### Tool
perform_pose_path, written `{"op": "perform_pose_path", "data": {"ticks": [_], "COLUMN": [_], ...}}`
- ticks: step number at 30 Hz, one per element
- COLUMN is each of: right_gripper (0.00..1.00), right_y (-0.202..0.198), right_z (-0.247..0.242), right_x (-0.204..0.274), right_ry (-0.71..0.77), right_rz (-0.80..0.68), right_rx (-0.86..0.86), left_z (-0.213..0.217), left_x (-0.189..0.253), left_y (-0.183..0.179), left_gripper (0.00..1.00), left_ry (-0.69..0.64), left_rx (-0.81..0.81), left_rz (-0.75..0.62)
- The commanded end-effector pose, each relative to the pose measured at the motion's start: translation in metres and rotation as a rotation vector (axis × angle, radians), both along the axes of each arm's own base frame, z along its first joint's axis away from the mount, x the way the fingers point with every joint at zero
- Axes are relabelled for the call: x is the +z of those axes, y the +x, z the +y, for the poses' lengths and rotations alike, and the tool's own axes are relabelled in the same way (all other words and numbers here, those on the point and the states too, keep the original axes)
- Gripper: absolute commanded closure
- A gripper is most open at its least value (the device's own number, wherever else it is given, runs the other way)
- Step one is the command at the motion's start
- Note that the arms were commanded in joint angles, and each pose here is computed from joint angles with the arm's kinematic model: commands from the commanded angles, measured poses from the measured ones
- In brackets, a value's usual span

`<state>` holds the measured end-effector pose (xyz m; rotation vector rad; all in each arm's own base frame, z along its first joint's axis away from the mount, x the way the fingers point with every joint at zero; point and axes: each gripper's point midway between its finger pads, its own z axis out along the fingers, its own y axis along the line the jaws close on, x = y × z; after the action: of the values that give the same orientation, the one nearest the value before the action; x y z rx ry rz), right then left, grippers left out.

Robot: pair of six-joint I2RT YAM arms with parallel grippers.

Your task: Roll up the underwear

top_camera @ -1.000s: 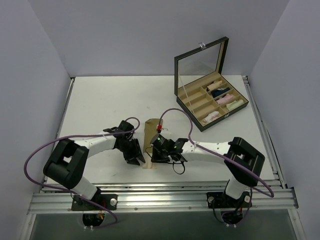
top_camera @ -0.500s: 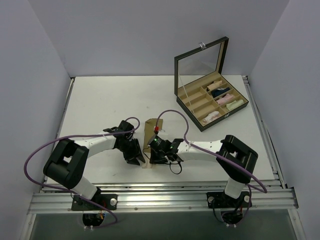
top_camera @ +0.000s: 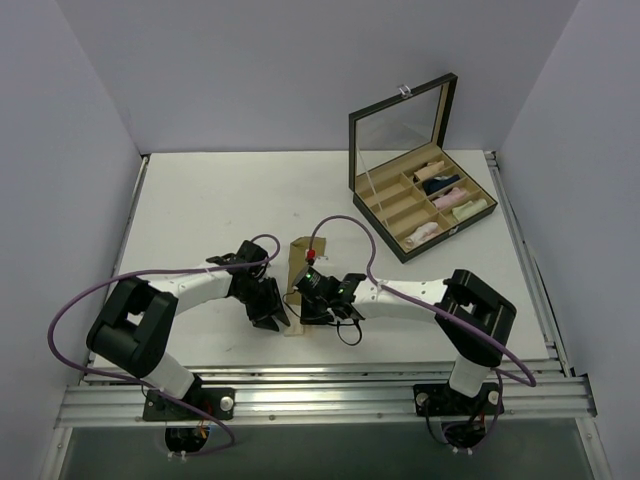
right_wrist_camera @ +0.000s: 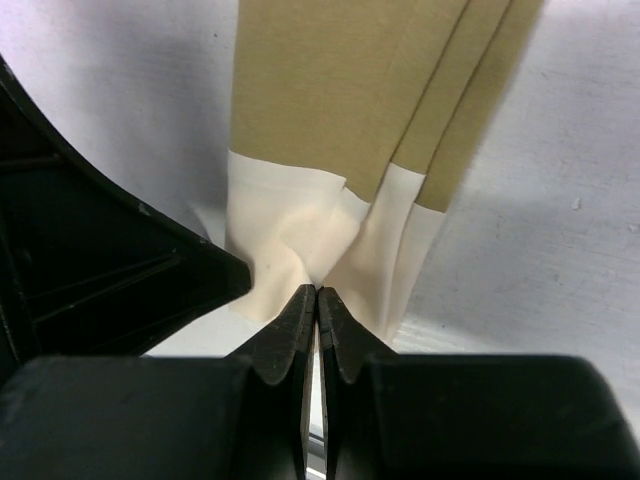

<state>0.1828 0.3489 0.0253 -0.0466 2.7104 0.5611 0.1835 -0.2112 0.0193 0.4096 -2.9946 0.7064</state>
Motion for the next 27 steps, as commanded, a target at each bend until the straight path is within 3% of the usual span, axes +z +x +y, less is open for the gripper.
{"op": "perform_pose_path", "data": {"ticks": [1,27], "right_gripper": [1.0,1.0], "right_y": [-0.003,-0.006], "right_z": [-0.013,-0.03], "right_x": [0.007,0.011], "right_ry": [-0.043,-0.076], "right_rz": [-0.014,-0.039], "right_rx": [-0.013,-0.039], "left_z": [0.001,-0.003], "left_x": [0.005,0.005], "left_y": [0.006,0.011], "left_gripper": [0.55,0.55], "left_ry": [0.016,0.013], "left_rx": [-0.006,-0.003], "left_rz": [-0.028,-0.026]}}
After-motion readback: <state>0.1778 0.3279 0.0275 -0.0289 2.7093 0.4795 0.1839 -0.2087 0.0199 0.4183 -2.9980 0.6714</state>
